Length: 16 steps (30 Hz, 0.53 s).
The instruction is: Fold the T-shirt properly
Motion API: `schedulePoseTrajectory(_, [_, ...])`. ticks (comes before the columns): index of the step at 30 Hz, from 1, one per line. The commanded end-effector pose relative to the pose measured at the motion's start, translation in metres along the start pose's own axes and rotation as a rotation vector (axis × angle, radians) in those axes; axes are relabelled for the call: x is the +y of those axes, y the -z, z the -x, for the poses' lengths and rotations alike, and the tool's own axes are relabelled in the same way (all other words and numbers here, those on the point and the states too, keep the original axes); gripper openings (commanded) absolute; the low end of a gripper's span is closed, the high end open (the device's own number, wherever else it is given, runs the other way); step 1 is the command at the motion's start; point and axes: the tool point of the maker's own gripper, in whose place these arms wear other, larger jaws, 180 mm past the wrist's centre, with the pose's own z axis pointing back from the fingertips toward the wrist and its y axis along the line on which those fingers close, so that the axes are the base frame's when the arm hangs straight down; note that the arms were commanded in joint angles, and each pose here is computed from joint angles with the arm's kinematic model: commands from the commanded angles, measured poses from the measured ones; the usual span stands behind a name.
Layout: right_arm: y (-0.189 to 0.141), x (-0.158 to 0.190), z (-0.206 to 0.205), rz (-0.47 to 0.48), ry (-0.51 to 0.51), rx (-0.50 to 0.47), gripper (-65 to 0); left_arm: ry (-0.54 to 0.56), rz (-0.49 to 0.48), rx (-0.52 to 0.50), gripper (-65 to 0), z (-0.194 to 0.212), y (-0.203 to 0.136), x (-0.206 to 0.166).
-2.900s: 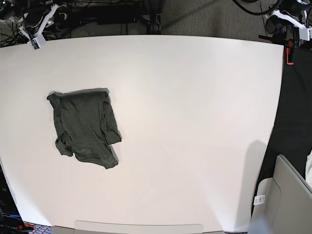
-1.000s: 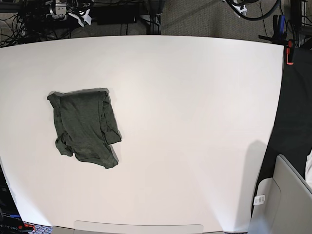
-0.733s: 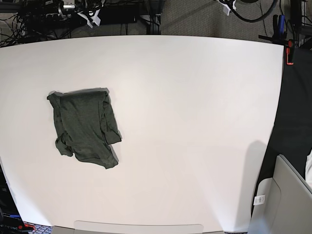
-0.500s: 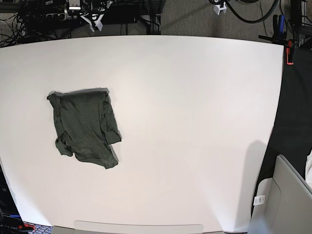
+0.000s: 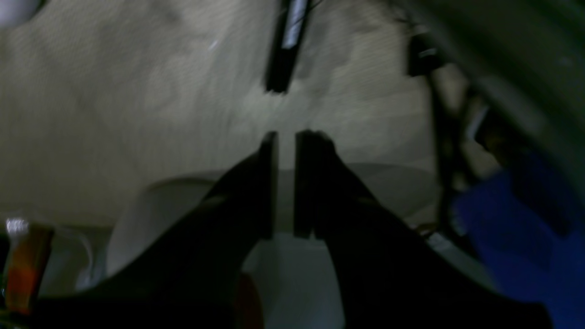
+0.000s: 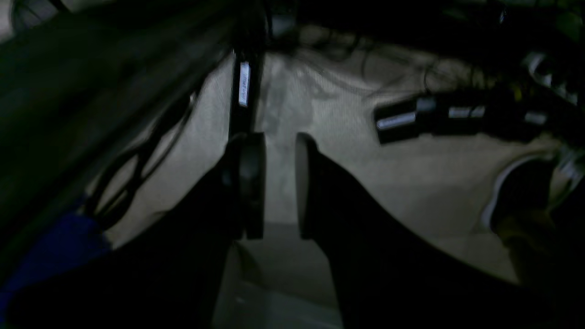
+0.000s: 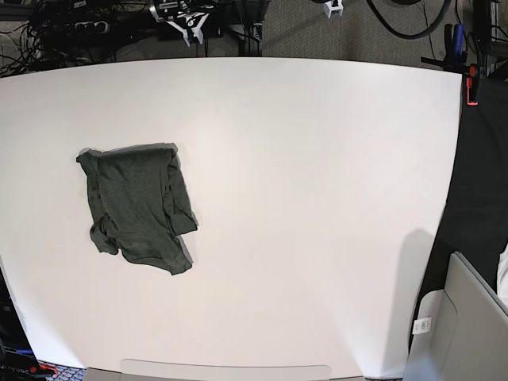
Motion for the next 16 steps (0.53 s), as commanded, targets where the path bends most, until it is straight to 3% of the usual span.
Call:
schedulePoseTrajectory(1, [0.002, 0.003, 0.005, -0.005, 0.005, 0.007, -55.4, -0.011, -0.001, 0.004, -58.2, 0.003, 0.000, -0.002])
schedulePoseTrajectory(16, [0.009, 0.026, 0.007, 0.017, 0.052, 0.006, -55.4, -0.016, 0.047, -0.006, -58.2, 0.000, 0.004, -0.033])
